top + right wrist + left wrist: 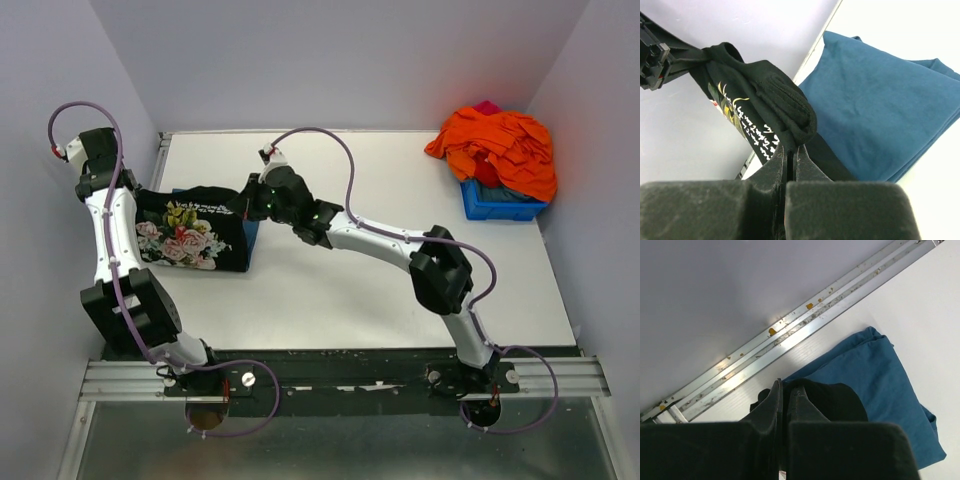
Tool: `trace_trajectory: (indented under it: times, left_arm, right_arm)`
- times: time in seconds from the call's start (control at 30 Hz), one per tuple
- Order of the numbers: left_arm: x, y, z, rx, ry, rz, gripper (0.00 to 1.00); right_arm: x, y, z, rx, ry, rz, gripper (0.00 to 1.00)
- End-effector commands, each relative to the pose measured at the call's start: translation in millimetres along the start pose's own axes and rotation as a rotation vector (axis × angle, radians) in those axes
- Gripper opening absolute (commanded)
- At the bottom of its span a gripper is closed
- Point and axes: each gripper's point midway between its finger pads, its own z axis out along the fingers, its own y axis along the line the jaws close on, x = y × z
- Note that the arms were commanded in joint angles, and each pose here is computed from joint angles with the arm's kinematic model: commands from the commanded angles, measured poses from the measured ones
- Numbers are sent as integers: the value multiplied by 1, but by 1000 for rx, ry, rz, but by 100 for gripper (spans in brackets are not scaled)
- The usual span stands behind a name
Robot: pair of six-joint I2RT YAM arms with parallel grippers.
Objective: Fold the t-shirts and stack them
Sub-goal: Put the neatly folded tshirt into the corner of the board with both arms
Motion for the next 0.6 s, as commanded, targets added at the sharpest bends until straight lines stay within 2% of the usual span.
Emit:
trace_trajectory:
  times: [0.0,0.23,0.4,0.53,0.57]
  left_arm:
    - [-29,-5,15,-9,-68,-35,0]
    - [-27,-36,38,40,-55,-21,0]
    - [-16,-74,63,58,-71,37,0]
    - [5,-97,90,72,-35,59,0]
    - [11,-103,97,85,-21,60,0]
  right_arm:
    - [-6,-40,7,117,-2,31,1]
    - [-6,-65,16,155,-1,50,1]
    - [2,-90,24,210,-2,83,1]
    - [5,-112,31,233,0,109,1]
    - [6,-119,33,243,3,124,6]
